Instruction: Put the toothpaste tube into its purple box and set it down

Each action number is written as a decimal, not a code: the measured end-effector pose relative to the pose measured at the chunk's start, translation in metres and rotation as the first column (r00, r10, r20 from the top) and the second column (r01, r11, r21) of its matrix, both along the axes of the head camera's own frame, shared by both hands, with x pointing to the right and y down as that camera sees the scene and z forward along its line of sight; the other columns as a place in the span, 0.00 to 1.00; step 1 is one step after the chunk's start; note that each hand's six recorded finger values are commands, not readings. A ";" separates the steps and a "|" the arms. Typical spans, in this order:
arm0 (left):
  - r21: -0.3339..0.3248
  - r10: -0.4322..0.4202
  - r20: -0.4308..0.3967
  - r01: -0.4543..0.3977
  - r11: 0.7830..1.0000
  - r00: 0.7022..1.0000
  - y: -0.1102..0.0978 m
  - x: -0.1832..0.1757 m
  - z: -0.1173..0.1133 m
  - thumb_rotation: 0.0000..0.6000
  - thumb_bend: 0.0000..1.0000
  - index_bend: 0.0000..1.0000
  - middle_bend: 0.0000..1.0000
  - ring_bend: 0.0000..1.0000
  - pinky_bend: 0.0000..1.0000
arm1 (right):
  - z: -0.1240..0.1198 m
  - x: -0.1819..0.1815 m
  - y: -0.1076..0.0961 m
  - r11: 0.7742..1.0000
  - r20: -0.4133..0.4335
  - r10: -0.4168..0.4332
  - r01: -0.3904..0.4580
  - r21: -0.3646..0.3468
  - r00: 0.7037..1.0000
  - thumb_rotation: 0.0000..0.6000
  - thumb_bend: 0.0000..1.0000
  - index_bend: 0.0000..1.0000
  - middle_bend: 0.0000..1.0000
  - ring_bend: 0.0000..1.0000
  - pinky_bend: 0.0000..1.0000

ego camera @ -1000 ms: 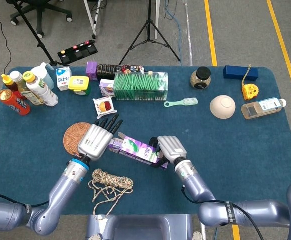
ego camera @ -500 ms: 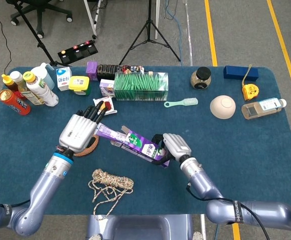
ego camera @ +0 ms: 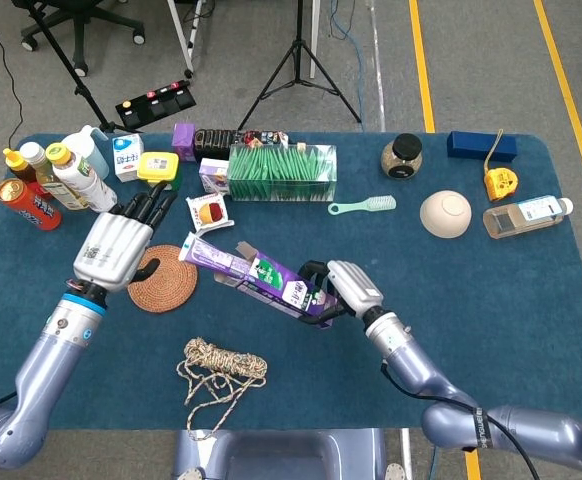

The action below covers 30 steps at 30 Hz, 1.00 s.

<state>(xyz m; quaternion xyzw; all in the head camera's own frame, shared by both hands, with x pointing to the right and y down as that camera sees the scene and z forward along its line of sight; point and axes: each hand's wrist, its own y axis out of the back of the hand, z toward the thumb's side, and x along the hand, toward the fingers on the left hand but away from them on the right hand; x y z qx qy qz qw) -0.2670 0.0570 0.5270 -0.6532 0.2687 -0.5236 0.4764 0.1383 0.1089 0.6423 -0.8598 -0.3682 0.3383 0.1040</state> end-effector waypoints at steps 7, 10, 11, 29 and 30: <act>0.005 -0.013 -0.028 0.013 1.000 1.000 -0.004 -0.006 -0.007 1.00 0.24 0.00 0.00 0.11 0.34 | -0.002 0.000 -0.004 0.998 0.059 0.045 -0.048 0.049 0.997 1.00 0.49 0.52 0.57 0.52 0.66; 0.004 -0.021 -0.036 0.021 1.000 0.999 -0.005 -0.009 -0.009 1.00 0.24 0.00 0.00 0.10 0.34 | -0.001 0.001 -0.006 0.995 0.080 0.069 -0.074 0.065 0.994 1.00 0.49 0.52 0.57 0.52 0.66; 0.004 -0.022 -0.037 0.023 1.000 0.999 -0.006 -0.011 -0.010 1.00 0.24 0.00 0.00 0.10 0.34 | 0.000 0.002 -0.006 0.995 0.084 0.074 -0.079 0.066 0.994 1.00 0.49 0.52 0.57 0.52 0.66; -0.012 -0.042 -0.061 0.041 0.999 0.997 -0.002 -0.026 -0.011 1.00 0.24 0.00 0.00 0.09 0.34 | 0.008 0.009 -0.007 0.992 0.037 0.047 -0.051 0.119 0.998 1.00 0.49 0.52 0.57 0.52 0.66; -0.016 -0.042 -0.060 0.041 0.999 0.997 -0.001 -0.027 -0.010 1.00 0.24 0.00 0.00 0.08 0.34 | 0.009 0.010 -0.007 0.991 0.011 0.028 -0.030 0.130 1.000 1.00 0.49 0.52 0.57 0.52 0.66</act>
